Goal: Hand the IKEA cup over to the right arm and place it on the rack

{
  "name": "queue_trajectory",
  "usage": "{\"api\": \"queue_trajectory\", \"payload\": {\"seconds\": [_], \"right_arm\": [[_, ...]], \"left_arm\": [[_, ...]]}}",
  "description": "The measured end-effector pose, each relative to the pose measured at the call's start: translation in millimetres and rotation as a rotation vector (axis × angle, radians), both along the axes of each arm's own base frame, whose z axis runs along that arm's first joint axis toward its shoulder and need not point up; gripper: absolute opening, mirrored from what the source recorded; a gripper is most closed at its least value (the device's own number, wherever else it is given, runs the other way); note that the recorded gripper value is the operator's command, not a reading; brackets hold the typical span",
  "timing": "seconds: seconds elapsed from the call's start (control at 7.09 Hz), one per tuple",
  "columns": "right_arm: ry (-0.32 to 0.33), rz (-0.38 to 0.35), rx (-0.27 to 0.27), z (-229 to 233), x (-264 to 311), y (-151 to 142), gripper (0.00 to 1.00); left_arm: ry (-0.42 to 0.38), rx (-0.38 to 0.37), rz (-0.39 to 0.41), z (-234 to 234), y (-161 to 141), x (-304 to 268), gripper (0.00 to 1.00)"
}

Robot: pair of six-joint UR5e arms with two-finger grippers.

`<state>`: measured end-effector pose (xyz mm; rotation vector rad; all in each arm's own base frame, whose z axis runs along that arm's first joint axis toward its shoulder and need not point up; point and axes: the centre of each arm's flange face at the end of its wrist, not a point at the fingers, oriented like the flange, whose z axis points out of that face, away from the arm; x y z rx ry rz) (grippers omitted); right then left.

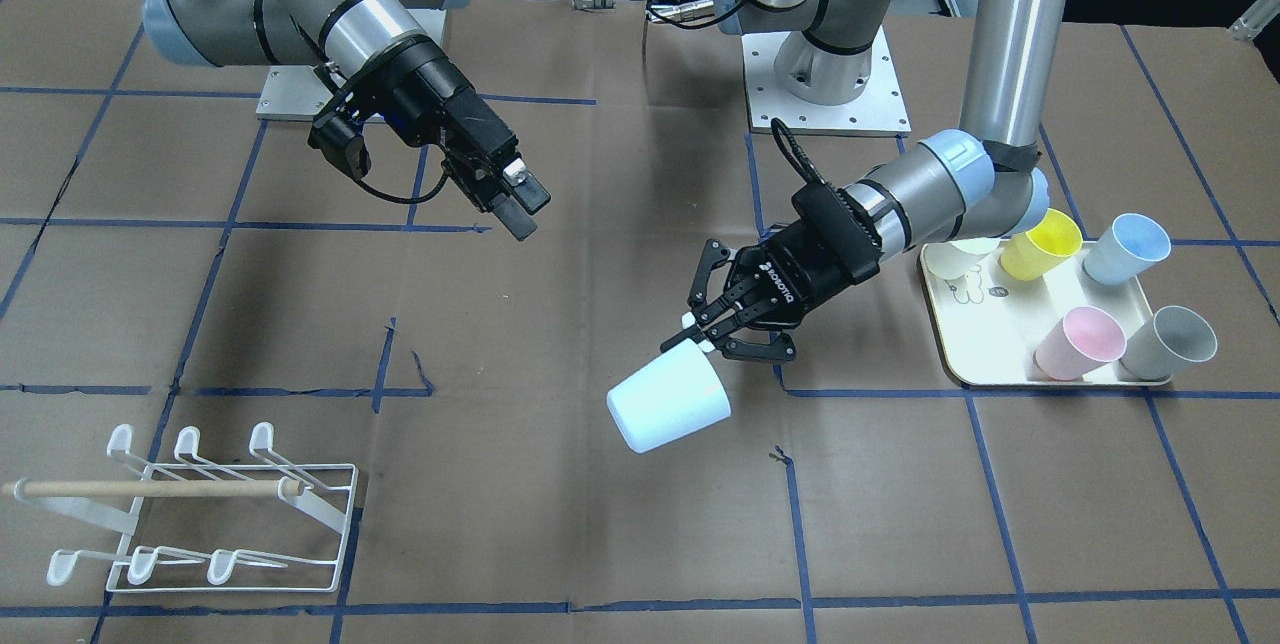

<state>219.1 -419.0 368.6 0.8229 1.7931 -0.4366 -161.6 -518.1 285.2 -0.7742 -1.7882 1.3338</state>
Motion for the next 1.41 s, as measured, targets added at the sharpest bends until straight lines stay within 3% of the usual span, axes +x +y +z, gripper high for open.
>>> {"api": "queue_trajectory", "payload": {"seconds": [0.28, 0.56, 0.85, 1.13, 1.41], "right_arm": [[0.016, -0.024, -0.008, -4, 0, -21, 1.00], [0.031, -0.036, -0.005, -13, 3, -48, 1.00], [0.044, -0.059, 0.034, -31, 4, -60, 0.99], [0.005, -0.105, 0.108, -39, 17, -61, 0.99], [-0.004, -0.126, 0.135, -41, 40, -65, 0.99]], "left_arm": [[0.009, 0.013, -0.025, -1, 33, -17, 0.04], [0.010, 0.013, -0.031, 0, 41, -20, 0.04], [0.010, 0.010, -0.033, 1, 43, -21, 0.04], [0.010, 0.009, -0.033, 1, 43, -22, 0.05], [0.009, 0.009, -0.032, 0, 43, -22, 0.06]]}}
